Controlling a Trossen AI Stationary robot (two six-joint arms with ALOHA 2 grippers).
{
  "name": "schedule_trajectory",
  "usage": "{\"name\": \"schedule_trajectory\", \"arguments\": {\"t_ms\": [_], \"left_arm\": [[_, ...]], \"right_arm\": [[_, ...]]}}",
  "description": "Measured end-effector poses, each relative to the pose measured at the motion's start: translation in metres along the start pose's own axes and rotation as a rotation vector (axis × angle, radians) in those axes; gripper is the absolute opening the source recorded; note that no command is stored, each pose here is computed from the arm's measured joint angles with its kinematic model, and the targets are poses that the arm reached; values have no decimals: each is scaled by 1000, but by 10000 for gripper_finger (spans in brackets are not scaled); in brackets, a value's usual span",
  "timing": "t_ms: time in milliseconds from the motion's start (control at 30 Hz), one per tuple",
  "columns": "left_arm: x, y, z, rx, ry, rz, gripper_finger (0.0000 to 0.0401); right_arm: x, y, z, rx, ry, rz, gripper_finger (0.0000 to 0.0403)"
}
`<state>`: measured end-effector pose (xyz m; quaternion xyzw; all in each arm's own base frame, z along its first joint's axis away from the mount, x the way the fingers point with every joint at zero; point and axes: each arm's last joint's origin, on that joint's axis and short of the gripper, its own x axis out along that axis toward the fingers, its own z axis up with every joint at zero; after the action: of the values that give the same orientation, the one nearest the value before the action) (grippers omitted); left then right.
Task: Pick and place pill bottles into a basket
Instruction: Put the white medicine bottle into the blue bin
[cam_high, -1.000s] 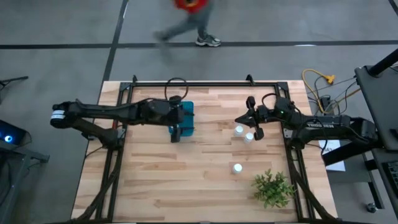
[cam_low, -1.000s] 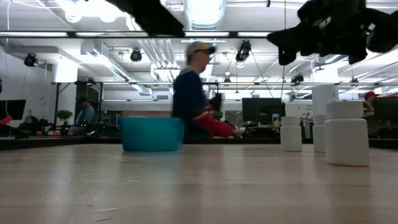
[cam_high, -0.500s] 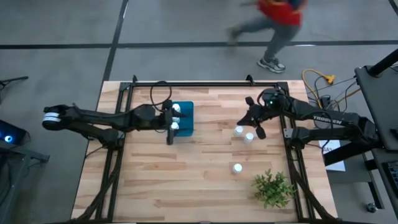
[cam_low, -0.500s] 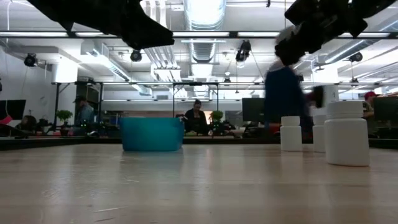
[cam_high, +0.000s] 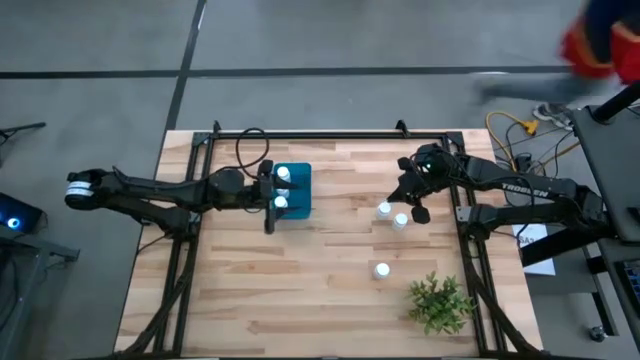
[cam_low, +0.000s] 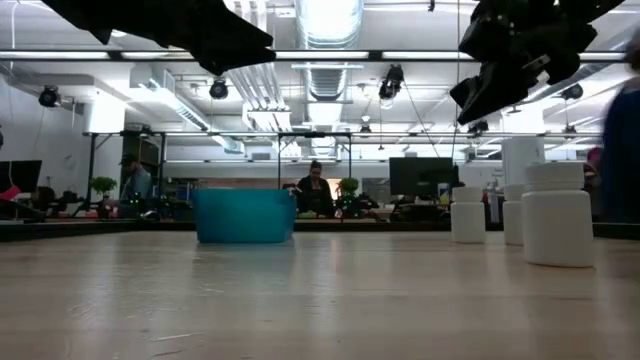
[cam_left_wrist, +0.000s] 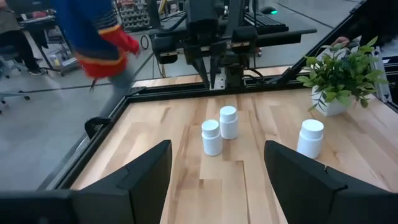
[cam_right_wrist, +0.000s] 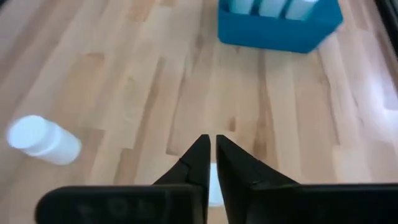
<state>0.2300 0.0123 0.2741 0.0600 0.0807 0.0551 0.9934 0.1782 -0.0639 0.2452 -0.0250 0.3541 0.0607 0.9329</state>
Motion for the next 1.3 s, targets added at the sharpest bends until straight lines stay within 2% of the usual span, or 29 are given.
{"name": "schedule_trajectory", "arguments": {"t_ms": [133, 400, 600, 767, 1033, 1300], "left_arm": [[0, 0, 0, 4, 0, 0, 238], [-5, 0, -5, 19, 1, -1, 238], [-23, 1, -8, 7, -83, 9, 238], [-34, 1, -13, -17, -123, 11, 238], [-39, 1, -12, -37, -137, 9, 238], [-39, 1, -13, -39, -124, 8, 238]], "right_arm": [[2, -1, -1, -13, 11, -2, 57], [3, -1, -1, -22, 16, -1, 158], [3, -2, -1, 3, 25, -26, 205], [8, -3, -5, 12, 86, -30, 219], [48, -13, -13, 51, 271, 45, 220], [65, -19, -8, 16, 309, 72, 219]]}}
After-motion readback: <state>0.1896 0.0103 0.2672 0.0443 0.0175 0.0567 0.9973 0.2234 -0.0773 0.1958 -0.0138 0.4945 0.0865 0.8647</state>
